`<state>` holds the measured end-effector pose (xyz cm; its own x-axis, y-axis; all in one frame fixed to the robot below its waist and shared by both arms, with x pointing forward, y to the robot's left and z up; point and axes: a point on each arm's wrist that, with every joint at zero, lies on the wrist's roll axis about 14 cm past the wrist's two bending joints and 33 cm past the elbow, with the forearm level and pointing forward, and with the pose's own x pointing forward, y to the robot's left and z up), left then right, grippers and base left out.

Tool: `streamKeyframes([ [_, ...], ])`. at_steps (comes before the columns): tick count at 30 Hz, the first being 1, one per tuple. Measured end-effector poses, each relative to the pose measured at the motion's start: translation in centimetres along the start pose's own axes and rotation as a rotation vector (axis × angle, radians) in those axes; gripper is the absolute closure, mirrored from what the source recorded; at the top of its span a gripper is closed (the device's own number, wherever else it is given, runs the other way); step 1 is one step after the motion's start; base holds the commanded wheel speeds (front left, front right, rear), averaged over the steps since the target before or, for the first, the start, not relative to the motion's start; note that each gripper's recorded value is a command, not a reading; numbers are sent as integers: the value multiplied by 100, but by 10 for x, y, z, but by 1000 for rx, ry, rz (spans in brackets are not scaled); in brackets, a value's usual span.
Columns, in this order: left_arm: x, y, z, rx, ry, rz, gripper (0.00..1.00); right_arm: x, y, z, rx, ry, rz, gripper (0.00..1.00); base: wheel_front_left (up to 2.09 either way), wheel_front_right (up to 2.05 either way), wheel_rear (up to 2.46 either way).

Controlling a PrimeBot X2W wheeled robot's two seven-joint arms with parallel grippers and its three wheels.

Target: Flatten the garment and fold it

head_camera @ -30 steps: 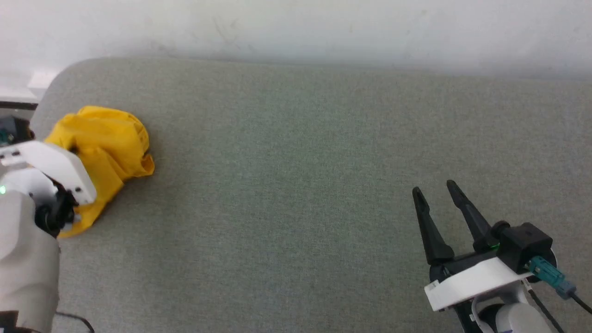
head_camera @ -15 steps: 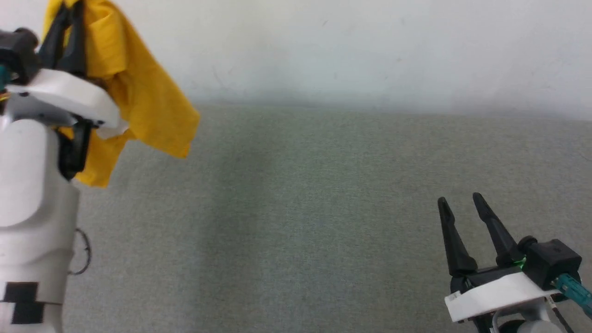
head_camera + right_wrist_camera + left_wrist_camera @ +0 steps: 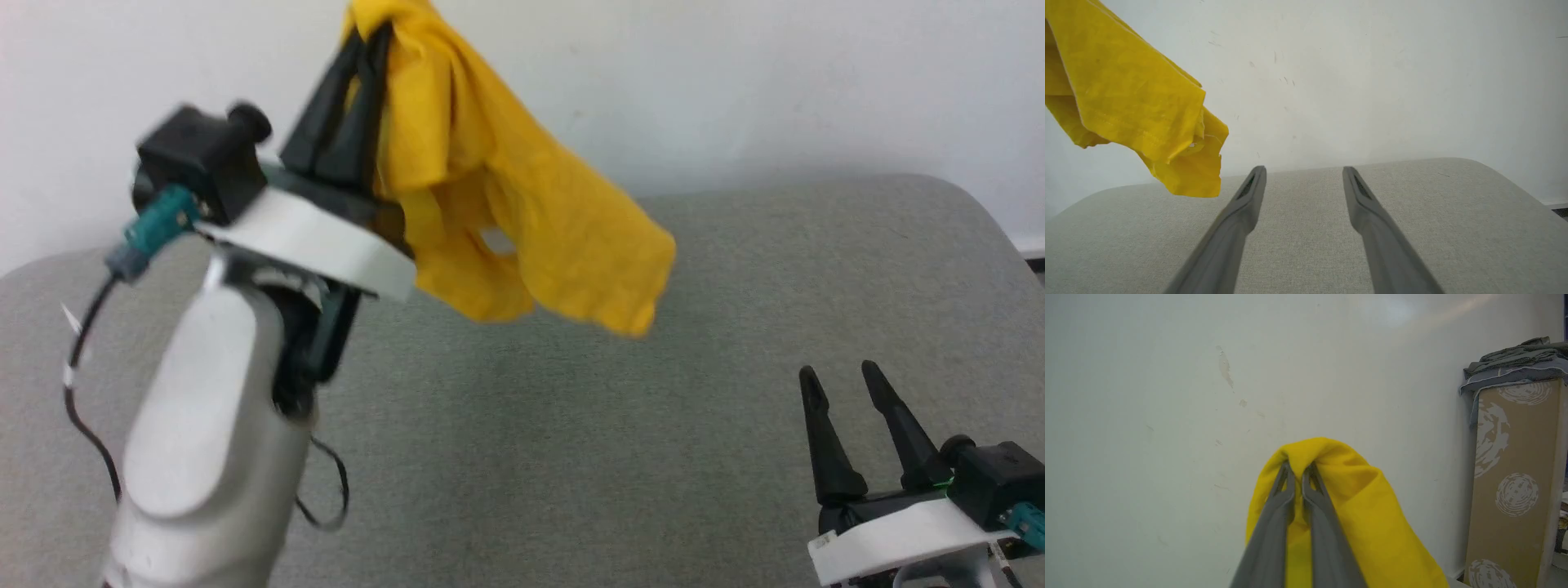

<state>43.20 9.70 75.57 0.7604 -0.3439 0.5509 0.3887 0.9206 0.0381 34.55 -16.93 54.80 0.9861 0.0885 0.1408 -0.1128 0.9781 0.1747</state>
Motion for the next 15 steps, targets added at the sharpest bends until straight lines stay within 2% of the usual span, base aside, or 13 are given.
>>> streamKeyframes([
  [4,-28,-19,-56,-146,163,31,100,-8,-13,1,-6,2,-44,0,0,0,0],
  [9,-121,-39,-178,-294,565,129,100,-11,-23,-6,-1,24,-79,0,0,0,0],
  [10,-139,-42,-196,-308,627,149,78,-11,-23,-8,1,29,-81,0,0,0,0],
  [11,-154,-44,-210,-318,673,166,52,-10,-23,-10,2,34,-81,0,0,0,0],
  [12,-165,-47,-221,-321,704,177,0,-9,-23,-11,3,39,-78,0,0,0,0],
  [15,-183,-55,-236,-346,735,183,0,-4,-17,-15,7,50,-59,0,0,0,0],
])
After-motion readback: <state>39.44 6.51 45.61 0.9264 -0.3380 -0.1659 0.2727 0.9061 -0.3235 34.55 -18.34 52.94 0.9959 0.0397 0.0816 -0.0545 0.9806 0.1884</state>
